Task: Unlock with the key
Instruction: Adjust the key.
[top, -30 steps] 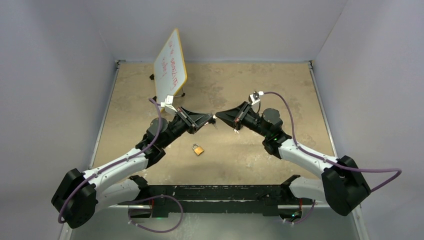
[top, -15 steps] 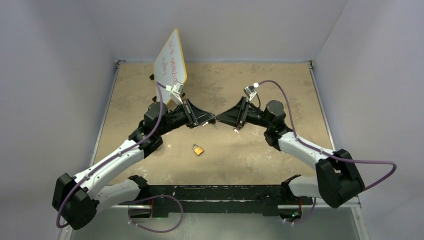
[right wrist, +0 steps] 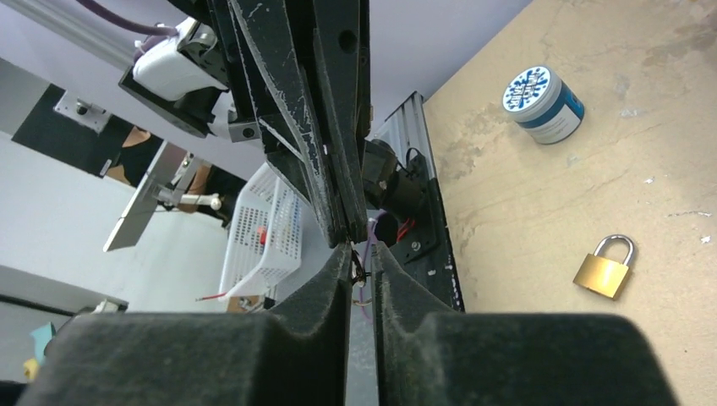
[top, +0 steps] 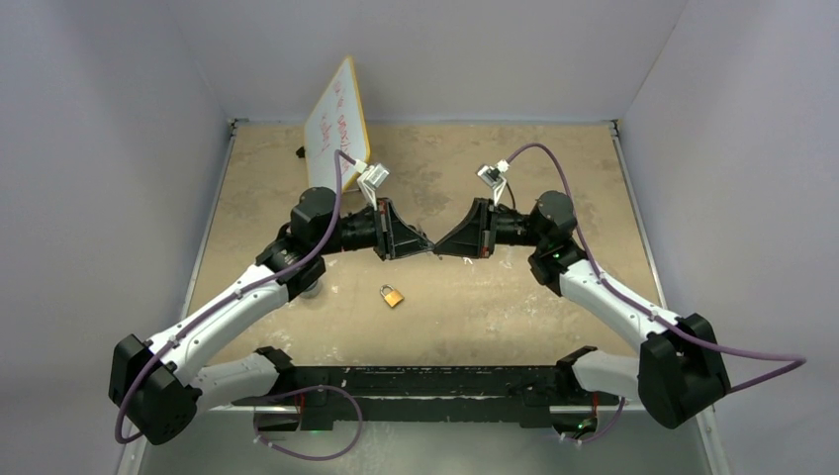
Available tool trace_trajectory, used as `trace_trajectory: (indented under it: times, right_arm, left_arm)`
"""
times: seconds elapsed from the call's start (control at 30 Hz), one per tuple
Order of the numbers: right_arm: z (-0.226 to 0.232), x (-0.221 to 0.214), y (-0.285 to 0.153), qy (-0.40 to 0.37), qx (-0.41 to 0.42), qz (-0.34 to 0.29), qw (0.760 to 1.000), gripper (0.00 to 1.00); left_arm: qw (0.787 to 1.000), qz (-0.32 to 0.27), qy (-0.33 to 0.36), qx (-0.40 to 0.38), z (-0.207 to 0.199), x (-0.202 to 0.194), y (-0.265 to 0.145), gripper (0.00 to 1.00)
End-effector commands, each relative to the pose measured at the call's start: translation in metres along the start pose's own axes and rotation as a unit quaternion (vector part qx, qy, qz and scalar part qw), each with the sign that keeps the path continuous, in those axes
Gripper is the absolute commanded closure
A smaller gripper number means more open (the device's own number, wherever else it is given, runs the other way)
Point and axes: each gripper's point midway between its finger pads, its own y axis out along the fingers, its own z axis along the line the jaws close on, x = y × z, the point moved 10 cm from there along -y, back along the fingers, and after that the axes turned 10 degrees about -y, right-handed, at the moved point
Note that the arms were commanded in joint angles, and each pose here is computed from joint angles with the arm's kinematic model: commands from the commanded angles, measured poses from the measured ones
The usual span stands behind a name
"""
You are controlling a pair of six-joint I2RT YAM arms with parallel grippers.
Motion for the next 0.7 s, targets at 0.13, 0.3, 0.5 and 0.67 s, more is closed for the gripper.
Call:
trace_trajectory:
  times: [0.13, 0.3, 0.5, 0.67]
  right_arm:
    - [0.017, 0.009, 0.0, -0.046, 0.042, 0.014, 0.998, 1.0]
    - [0.016, 0.004, -0.001, -0.035, 0.044, 0.015, 0.998, 1.0]
    - [0.005, -0.01, -0.003, 0.0, -0.006, -0.011, 1.0, 1.0]
    - [-0.021, -0.035, -0.006, 0.063, -0.09, -0.035, 0.993, 1.0]
  left_arm:
    - [0.998, 0.003, 0.046, -0.04, -0.014, 0.008, 0.0, 1.0]
    - [0.999, -0.018, 0.033, -0.026, -0.012, 0.011, 0.003, 1.0]
    - [0.994, -0.086, -0.024, 0.066, 0.002, 0.015, 0.001, 0.51]
    - [0.931, -0.16, -0.148, 0.293, 0.048, -0.003, -0.018, 0.34]
